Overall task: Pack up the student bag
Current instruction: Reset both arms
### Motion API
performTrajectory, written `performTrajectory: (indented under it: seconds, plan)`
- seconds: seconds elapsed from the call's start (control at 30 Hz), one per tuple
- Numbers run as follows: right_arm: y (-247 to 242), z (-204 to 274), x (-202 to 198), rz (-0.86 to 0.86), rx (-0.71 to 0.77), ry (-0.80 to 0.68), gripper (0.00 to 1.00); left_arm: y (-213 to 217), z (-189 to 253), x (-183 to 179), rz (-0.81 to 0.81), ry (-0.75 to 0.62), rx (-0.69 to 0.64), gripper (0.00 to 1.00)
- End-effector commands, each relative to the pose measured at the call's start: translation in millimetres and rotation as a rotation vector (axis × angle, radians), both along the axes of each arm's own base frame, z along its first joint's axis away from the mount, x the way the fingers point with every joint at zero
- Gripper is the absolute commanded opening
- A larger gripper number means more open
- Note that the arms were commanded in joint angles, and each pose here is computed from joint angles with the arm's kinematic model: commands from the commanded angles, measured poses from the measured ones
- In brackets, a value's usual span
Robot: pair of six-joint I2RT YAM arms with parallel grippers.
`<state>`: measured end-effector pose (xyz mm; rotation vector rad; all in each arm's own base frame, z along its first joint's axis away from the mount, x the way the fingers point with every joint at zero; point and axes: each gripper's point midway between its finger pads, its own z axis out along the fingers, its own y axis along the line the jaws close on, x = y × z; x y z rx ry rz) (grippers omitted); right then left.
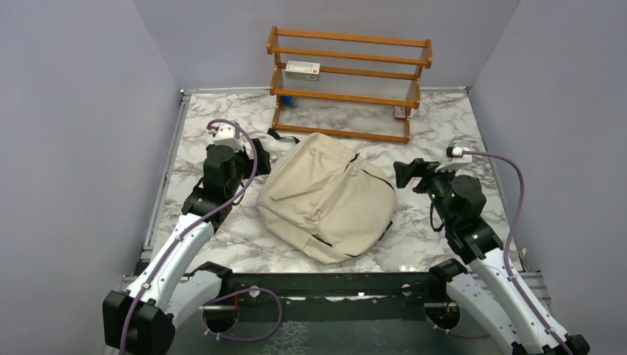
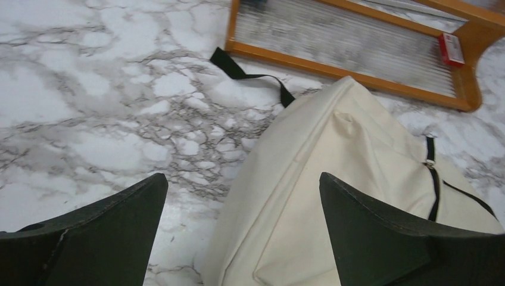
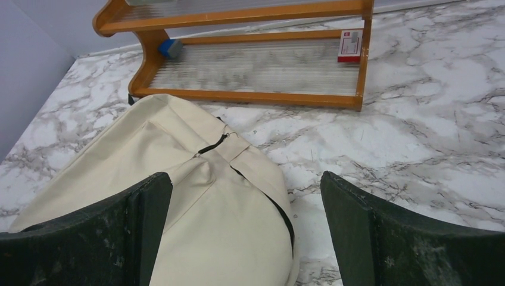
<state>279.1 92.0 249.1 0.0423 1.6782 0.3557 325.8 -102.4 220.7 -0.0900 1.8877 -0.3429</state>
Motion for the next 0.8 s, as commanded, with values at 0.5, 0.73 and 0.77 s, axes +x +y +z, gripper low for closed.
performTrajectory:
  seconds: [0.5, 0.73, 0.77]
  plan:
    - [-32.8, -6.9, -30.1, -0.106, -0.01, -0.034, 1.0, 62.0, -13.4, -29.6, 0.303, -0.02, 0.015, 0.99]
    - [-34.2, -10.8, -31.7, -0.113, -0.001, -0.026, 1.0, 58.0, -11.8, -27.5, 0.276, -0.019, 0.026, 0.99]
    - [-34.5, -11.0, -31.5, -0.115, -0.002, -0.026, 1.0, 57.5, -10.4, -27.1, 0.274, -0.022, 0.023, 0.99]
